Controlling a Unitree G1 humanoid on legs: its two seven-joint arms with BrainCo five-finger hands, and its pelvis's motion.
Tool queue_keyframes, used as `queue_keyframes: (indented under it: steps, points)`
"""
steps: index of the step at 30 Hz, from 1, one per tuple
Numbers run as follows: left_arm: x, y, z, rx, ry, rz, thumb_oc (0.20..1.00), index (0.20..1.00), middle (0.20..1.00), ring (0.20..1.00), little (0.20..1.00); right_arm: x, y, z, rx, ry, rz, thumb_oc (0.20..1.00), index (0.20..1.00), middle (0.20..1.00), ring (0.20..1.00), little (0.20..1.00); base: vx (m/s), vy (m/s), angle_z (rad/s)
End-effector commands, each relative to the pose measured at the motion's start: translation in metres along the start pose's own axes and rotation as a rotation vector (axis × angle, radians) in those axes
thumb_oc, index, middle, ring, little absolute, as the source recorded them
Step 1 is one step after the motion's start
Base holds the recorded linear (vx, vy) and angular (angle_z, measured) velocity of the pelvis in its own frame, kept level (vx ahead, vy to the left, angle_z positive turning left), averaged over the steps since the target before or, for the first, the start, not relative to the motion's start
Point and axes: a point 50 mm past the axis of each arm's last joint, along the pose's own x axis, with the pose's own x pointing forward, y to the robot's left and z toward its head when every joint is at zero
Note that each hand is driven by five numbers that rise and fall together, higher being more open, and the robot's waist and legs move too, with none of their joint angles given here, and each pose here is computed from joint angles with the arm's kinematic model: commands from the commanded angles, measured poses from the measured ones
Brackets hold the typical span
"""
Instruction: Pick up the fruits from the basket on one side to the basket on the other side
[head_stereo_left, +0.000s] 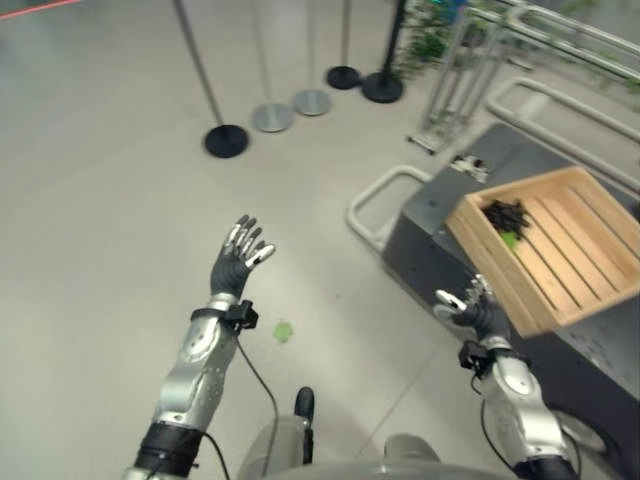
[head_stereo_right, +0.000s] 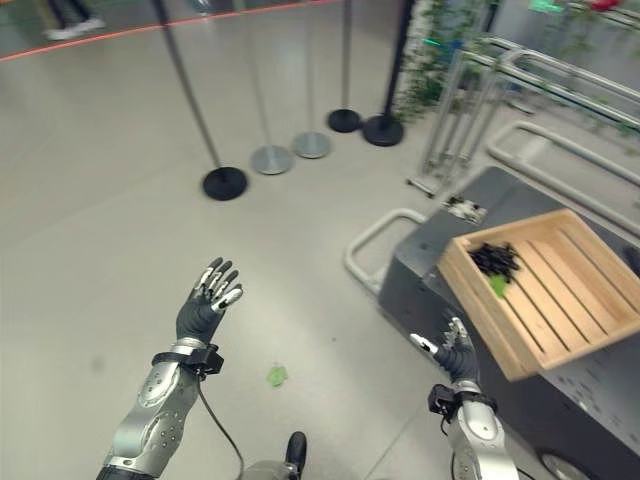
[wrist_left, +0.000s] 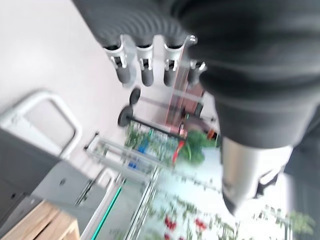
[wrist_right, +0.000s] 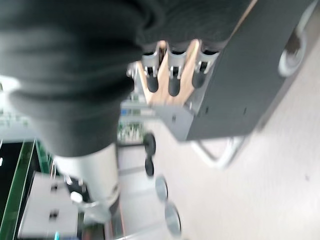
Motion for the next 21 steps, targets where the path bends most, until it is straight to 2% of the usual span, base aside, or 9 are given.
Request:
queue_keyframes:
  steps: [1, 6, 11, 21]
  points:
    - [0.005, -0.011, 0.018, 0.012, -0.114, -0.031, 1.0, 1.0, 1.0, 1.0, 1.0, 0.004, -0.005, 0.02, -0.054, -0.099, 0.012, 1.0, 1.0, 1.0, 1.0, 1.0, 0.04, 0.037, -0.82]
    - [0.007, -0.013, 0.001, -0.036, -0.05, -0.005, 1.0, 1.0, 1.0, 1.0, 1.0, 0.004, -0.007, 0.012, -0.049, -0.057, -0.011, 1.0, 1.0, 1.0, 1.0, 1.0, 0.02, -0.06, -0.53]
    - [-0.002, 0.0, -0.01, -0.059, -0.006, 0.061, 1.0, 1.0, 1.0, 1.0, 1.0, 0.003, -0.016, 0.014, -0.072, -0.063, -0.033, 1.0, 1.0, 1.0, 1.0, 1.0, 0.07, -0.104, -0.34]
    - [-0.013, 0.013, -0.028, -0.094, 0.068, 0.11, 1.0, 1.0, 1.0, 1.0, 1.0, 0.008, -0.02, 0.021, -0.18, -0.061, 0.04, 1.0, 1.0, 1.0, 1.0, 1.0, 0.03, -0.122, -0.51]
